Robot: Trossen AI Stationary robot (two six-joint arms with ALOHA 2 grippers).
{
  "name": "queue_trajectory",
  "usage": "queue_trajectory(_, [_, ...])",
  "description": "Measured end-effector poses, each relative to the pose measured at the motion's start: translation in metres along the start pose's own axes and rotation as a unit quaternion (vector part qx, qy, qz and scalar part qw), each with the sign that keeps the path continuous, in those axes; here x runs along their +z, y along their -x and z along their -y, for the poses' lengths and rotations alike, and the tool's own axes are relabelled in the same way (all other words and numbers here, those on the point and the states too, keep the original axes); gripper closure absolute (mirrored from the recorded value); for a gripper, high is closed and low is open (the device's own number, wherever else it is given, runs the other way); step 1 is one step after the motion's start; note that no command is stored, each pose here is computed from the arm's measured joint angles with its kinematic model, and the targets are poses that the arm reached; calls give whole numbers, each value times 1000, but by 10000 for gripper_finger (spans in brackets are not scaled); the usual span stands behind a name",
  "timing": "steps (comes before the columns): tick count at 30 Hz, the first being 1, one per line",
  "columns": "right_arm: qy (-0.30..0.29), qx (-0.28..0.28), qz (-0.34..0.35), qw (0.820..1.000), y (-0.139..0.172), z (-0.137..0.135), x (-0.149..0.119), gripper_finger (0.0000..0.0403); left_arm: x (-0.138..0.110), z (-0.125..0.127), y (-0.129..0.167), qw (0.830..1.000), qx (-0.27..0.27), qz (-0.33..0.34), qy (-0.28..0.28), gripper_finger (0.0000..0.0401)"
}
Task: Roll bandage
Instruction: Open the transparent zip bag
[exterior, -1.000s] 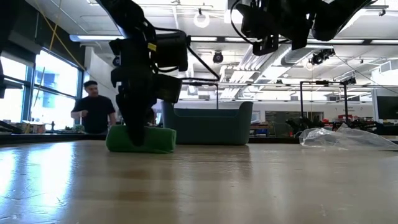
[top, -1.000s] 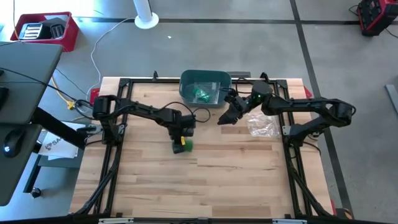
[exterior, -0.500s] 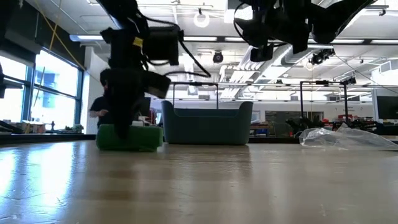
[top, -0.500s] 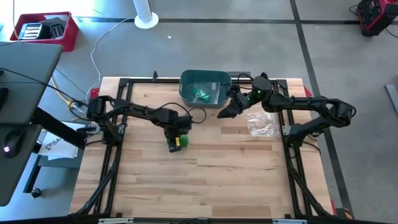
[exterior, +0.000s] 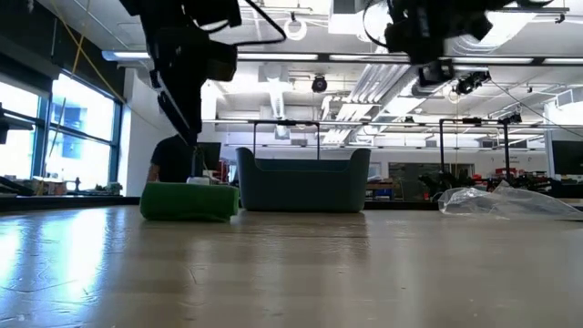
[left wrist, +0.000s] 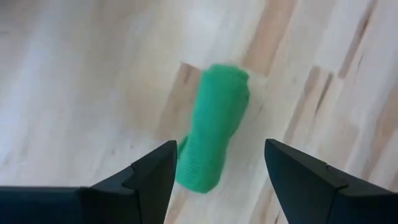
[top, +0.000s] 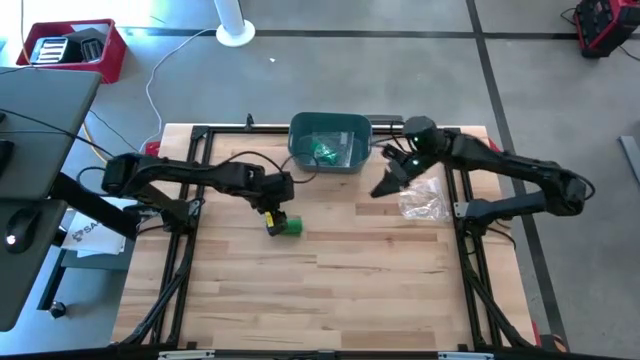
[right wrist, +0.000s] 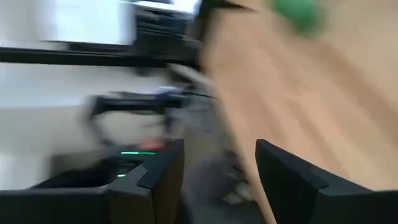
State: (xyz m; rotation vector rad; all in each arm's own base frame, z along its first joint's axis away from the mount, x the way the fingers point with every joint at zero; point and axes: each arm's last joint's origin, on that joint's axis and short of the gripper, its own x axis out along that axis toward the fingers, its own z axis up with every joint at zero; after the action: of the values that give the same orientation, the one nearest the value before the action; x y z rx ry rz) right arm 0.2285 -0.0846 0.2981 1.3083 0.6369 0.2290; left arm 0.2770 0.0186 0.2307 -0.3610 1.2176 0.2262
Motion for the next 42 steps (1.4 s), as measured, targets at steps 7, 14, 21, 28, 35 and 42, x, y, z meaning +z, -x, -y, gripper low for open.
queue_trajectory(7, [-14,-361,-35,932,29,18,-36,215,2,-2,15,995,43,64,57,166])
queue_trajectory(14, [-80,-478,-35,874,39,69,-42,215,6,-1,14,994,34,82,69,167])
queue_trajectory(21, [-169,-525,-62,832,26,133,-55,215,7,-1,14,993,32,84,83,167])
queue_trajectory(28, [-8,-223,-79,972,-19,107,-30,215,6,0,14,993,17,77,86,167])
queue_trajectory(35, [147,-365,-117,912,-9,61,-37,215,6,2,14,993,8,73,95,167])
queue_trajectory(42, [178,-391,-291,855,-4,81,-73,215,6,2,14,993,9,74,92,167])
